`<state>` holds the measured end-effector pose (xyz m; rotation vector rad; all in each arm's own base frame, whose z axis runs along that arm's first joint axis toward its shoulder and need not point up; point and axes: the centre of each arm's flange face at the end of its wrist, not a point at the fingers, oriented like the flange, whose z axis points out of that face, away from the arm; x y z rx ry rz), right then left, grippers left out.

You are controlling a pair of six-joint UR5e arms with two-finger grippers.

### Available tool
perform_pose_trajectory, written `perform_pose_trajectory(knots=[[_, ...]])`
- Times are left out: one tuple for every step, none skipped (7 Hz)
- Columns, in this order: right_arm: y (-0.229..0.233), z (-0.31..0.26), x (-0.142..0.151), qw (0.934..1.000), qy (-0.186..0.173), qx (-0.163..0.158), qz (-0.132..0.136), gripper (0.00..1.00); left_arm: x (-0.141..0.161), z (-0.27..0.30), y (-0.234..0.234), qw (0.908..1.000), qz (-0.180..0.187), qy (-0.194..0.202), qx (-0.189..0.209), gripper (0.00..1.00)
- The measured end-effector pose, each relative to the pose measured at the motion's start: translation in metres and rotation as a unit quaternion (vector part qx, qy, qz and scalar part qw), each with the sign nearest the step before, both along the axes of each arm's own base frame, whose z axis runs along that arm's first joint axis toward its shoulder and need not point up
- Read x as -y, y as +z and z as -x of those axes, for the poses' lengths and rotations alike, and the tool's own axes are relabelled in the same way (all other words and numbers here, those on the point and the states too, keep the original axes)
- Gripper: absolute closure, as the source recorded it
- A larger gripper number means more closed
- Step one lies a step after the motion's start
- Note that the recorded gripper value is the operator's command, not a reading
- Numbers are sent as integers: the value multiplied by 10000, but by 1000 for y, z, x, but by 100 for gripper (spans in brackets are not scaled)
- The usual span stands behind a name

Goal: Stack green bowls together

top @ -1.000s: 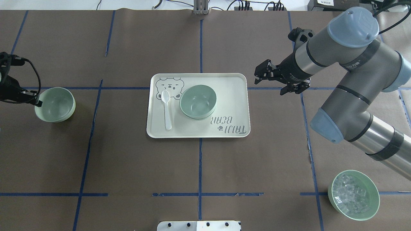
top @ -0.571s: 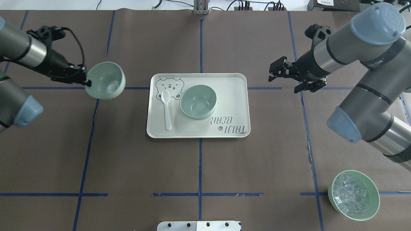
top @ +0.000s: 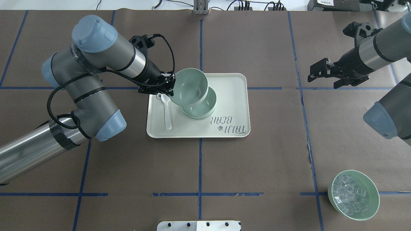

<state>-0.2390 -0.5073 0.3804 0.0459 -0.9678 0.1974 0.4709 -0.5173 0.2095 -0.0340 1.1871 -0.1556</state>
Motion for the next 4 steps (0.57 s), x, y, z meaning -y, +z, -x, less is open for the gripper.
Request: perform_pose_trajectory(knots=[[4, -2, -1, 10000, -18, -22, -9, 0, -2, -9, -4, 9999, -20, -86, 77, 100], [7, -3, -2, 10000, -26, -31, -8, 0, -3, -14, -3, 9998, -33, -143, 147, 100], [8, -3, -2, 10000, -25, -37, -4, 0, -6, -21, -1, 9997, -38, -144, 208, 100], [9, -4, -2, 10000, -25, -40, -2, 0, -12, -31, 1, 9996, -64, -135, 257, 100]])
